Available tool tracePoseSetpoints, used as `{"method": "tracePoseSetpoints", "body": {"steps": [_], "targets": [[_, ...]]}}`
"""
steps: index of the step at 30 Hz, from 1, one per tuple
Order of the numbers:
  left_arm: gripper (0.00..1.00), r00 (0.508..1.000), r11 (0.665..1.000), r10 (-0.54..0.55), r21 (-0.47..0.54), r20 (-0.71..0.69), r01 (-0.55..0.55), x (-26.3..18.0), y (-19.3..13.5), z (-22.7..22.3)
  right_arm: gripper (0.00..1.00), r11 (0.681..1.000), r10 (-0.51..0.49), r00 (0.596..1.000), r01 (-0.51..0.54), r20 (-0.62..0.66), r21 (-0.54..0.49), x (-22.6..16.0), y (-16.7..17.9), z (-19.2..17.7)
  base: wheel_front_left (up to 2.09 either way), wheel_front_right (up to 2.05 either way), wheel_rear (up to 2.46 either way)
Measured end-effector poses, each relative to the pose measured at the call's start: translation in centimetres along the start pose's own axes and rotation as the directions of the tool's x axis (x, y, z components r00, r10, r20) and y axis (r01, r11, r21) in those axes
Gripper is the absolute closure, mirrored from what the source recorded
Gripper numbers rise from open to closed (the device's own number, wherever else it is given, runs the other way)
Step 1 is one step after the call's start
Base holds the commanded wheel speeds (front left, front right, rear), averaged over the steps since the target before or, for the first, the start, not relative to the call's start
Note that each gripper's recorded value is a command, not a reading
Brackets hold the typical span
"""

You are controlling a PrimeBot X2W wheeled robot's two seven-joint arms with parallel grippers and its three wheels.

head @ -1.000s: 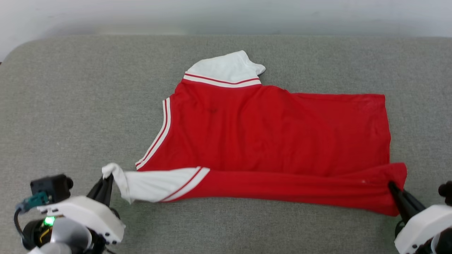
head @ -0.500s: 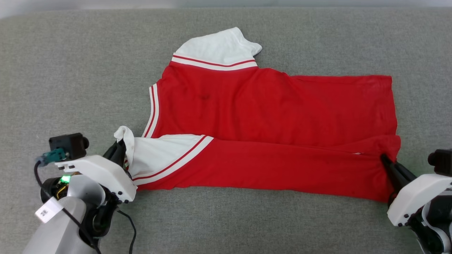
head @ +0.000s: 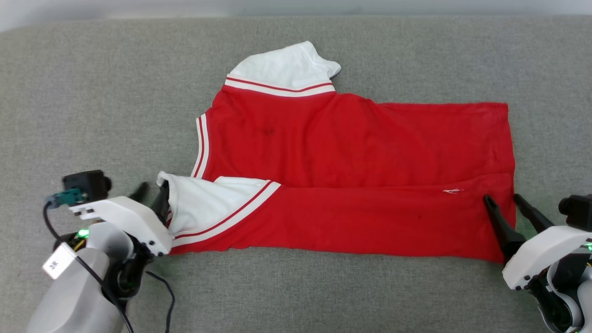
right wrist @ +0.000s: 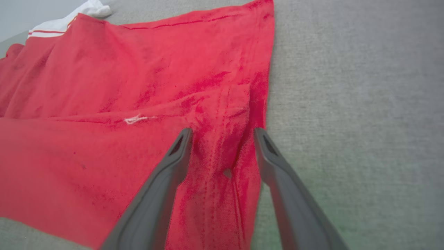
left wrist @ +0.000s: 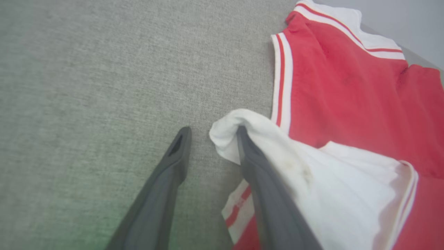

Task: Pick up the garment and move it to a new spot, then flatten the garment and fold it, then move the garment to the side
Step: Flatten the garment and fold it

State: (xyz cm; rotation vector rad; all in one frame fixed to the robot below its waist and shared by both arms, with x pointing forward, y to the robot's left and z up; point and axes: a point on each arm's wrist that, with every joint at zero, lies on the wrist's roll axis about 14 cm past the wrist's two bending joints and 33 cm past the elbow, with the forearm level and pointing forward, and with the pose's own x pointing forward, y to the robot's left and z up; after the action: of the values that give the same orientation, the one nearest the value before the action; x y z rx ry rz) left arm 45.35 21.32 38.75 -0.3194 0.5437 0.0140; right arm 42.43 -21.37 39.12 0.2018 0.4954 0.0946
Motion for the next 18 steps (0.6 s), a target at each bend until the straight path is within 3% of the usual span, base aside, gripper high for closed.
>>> {"method": "tracePoseSetpoints", "body": {"steps": [6,10,18], "targets": [[0.0,0.988,0.997,0.075,0.003,0.135,-0.076,-1.9,1.8,3.5,0.0,1.0,-0.012,0.984,0.017,0.176,-0.025,-1.9,0.0,3.5,0.0,0.0,0.0],[0.0,0.984,0.997,0.07,0.034,0.164,-0.076,-3.2,2.1,5.0,0.0,0.999,-0.024,0.97,0.034,0.243,-0.036,-3.3,0.2,4.7,0.0,0.0,0.0],[0.0,0.995,0.977,-0.102,0.189,-0.015,0.103,-5.8,-1.6,5.2,0.0,0.998,-0.041,0.958,0.05,0.284,-0.025,-5.2,0.9,5.4,0.0,0.0,0.0]]}}
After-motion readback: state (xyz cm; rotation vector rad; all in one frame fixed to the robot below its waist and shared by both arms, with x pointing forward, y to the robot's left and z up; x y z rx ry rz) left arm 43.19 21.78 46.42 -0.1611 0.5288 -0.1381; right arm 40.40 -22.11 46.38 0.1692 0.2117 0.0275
